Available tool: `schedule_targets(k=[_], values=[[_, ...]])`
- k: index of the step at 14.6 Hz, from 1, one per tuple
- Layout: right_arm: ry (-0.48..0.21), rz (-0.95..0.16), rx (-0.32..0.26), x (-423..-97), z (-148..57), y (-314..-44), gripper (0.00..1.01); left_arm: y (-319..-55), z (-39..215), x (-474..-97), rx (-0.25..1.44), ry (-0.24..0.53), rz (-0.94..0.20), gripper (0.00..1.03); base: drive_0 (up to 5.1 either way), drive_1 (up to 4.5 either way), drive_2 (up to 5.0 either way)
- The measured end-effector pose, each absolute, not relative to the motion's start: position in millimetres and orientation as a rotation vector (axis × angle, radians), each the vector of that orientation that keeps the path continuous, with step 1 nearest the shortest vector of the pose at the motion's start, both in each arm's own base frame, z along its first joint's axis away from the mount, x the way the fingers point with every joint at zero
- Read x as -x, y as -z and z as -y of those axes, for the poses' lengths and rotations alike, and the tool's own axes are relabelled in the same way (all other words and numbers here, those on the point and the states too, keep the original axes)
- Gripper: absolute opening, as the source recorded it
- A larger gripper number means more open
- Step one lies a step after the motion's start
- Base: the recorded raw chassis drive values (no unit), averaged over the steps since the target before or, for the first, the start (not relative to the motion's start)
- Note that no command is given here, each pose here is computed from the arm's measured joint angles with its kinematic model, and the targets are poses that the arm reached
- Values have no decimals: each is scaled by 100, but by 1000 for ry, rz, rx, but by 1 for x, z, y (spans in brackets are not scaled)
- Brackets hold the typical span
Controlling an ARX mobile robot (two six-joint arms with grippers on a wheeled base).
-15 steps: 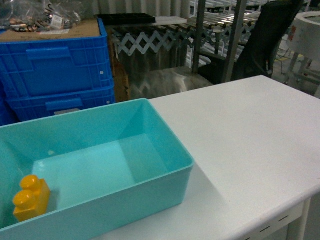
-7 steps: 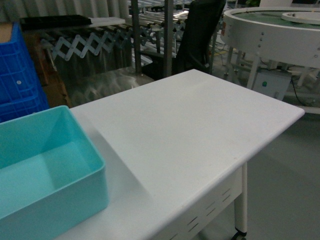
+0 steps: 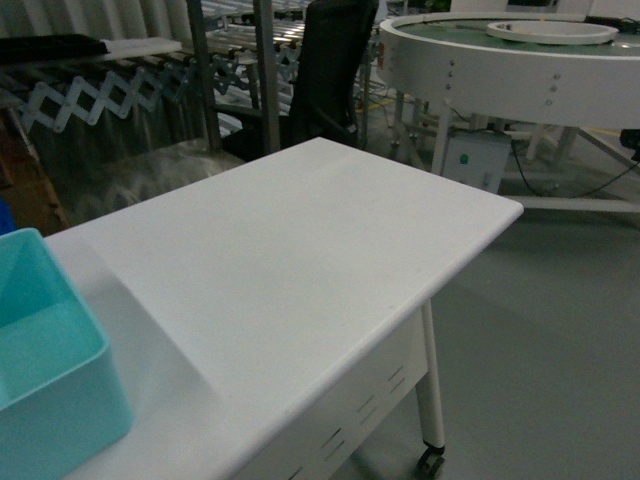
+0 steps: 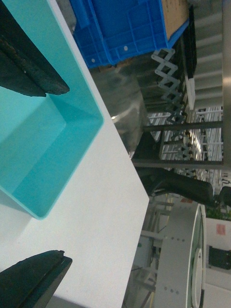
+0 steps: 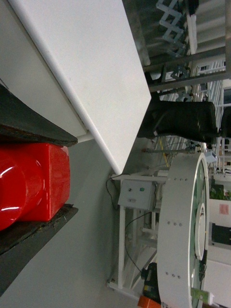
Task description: Pick red block from blue box to shelf
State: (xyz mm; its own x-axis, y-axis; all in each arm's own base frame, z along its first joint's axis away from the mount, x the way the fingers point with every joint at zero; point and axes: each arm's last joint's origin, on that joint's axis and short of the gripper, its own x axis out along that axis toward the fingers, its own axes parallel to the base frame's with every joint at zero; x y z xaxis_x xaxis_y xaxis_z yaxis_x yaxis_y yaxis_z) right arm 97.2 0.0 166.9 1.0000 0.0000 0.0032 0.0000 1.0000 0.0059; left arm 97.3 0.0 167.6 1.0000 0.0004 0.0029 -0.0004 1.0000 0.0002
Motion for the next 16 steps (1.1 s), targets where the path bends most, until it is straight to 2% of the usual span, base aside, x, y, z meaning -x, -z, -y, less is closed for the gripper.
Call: schedule_targets(k=[16], values=[[0,3,-6,-97,0,-167,28,-168,0,-97,0,0,3,98,-161,-161,-161]])
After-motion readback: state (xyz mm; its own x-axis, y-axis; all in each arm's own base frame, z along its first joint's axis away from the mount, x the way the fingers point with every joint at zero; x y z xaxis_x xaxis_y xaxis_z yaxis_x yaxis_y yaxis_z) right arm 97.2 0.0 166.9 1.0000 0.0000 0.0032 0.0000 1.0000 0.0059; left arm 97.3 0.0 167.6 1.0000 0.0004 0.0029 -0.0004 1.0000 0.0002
